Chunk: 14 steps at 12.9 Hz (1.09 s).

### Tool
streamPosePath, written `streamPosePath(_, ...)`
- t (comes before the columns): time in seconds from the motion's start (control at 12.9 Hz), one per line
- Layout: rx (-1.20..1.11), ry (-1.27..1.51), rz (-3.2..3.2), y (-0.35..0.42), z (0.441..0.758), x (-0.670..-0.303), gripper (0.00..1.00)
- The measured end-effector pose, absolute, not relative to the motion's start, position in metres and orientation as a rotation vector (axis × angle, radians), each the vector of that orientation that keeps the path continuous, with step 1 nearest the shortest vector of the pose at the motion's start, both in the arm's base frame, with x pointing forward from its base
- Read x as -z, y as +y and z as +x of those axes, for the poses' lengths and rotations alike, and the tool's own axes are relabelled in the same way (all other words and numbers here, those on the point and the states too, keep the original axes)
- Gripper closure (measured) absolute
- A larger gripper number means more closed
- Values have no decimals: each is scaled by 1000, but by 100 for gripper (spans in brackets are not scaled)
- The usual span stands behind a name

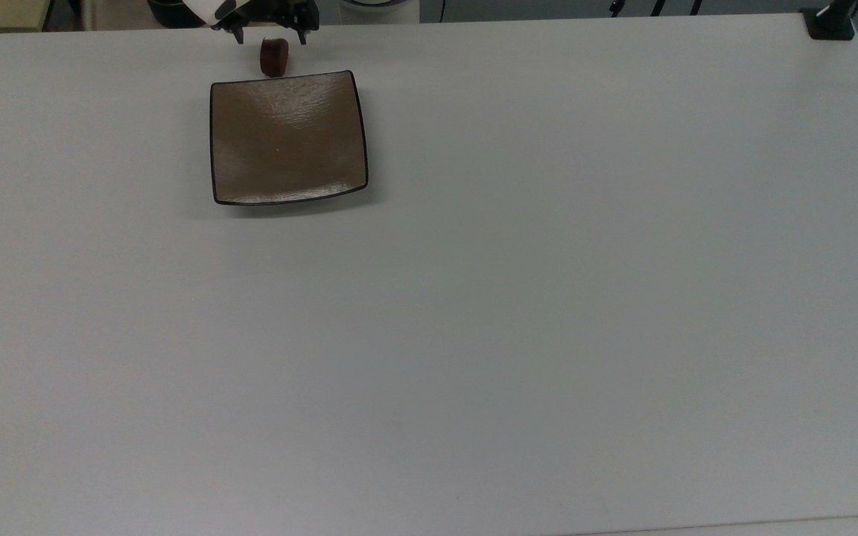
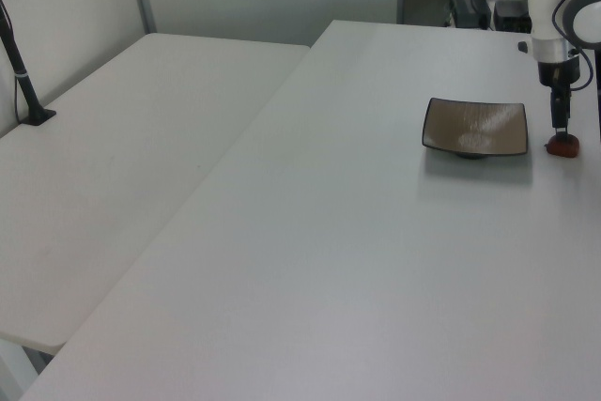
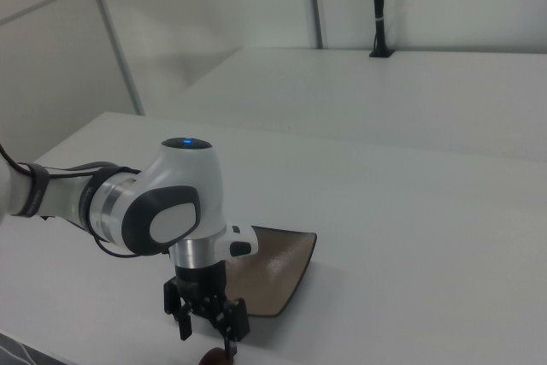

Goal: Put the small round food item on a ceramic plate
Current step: 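Lower the gripper onto the round food item and close on it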

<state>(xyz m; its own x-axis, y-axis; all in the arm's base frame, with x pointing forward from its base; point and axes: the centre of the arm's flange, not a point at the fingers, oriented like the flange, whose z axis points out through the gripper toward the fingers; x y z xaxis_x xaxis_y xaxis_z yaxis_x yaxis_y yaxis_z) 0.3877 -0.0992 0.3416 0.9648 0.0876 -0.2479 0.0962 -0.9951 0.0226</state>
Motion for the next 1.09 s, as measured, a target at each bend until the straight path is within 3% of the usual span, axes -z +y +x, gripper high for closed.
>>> streamPosePath(0.39, 446, 140, 3060, -100, 390, -322, 1)
streamPosePath(0.7, 501, 119, 3048, -106, 388, -309, 12)
streamPosePath(1.09, 498, 101, 3045, -113, 392, -311, 77)
